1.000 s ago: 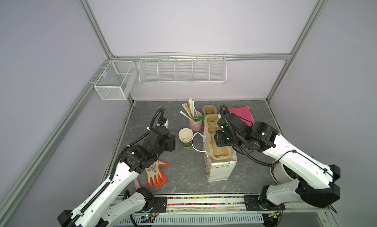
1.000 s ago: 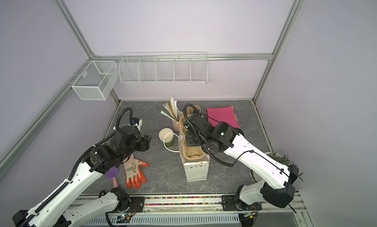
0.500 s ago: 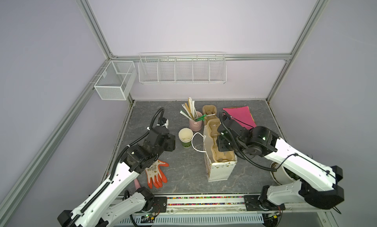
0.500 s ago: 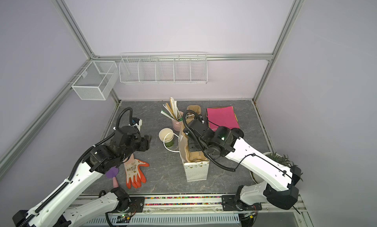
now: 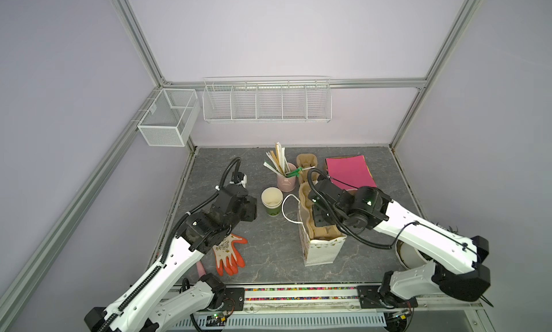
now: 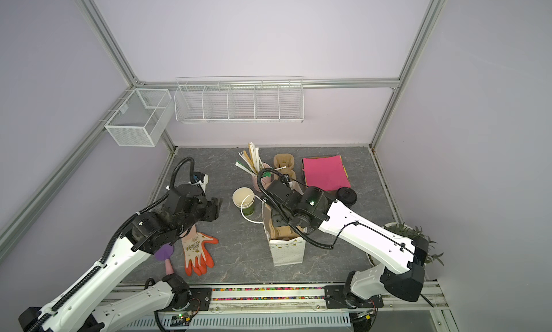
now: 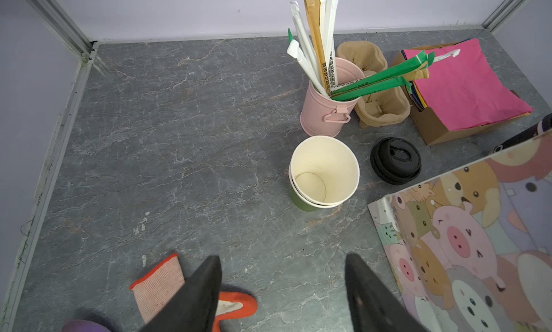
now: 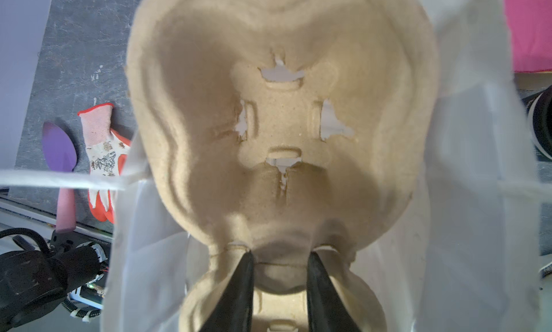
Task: Pack a coffee takeout order
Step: Place the cup tray in the takeout bag.
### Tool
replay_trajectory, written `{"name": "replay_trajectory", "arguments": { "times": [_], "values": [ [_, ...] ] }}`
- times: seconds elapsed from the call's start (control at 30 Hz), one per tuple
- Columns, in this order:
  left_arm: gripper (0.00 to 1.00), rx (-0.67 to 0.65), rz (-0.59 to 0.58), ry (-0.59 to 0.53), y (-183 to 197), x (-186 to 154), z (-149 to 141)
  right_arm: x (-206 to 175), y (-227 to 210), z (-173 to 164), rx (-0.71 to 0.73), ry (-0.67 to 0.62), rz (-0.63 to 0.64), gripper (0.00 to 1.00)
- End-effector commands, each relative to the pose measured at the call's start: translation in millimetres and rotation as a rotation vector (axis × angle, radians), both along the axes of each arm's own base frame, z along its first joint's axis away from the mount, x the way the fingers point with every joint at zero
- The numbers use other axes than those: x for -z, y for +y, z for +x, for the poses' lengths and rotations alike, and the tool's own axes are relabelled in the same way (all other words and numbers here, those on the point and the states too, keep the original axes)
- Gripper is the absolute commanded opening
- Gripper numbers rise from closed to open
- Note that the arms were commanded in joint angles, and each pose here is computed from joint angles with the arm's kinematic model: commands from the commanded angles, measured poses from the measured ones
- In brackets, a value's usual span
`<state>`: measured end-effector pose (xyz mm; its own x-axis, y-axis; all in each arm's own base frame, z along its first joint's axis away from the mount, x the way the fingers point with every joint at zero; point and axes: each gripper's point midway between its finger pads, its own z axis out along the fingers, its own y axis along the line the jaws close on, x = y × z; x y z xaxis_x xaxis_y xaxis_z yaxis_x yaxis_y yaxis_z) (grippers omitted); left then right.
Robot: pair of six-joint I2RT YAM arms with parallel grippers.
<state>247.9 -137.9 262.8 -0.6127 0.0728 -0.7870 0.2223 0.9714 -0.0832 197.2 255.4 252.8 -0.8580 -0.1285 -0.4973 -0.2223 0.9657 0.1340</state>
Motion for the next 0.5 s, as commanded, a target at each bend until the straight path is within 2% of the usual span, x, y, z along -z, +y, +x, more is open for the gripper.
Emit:
{"name": "replay_trajectory", "arguments": {
  "times": [0.0, 0.47],
  "values": [
    [0.66, -0.006, 0.023, 0.007, 4.6, 4.3, -0.6, 13.2, -5.6, -6.2, 0.010, 0.037, -0.046, 0.28],
    [0.66, 0.001, 0.023, 0.014, 3.0, 5.4, -0.3, 45.7, -8.9, -10.7, 0.000, 0.102, -0.124, 0.28]
  ]
}}
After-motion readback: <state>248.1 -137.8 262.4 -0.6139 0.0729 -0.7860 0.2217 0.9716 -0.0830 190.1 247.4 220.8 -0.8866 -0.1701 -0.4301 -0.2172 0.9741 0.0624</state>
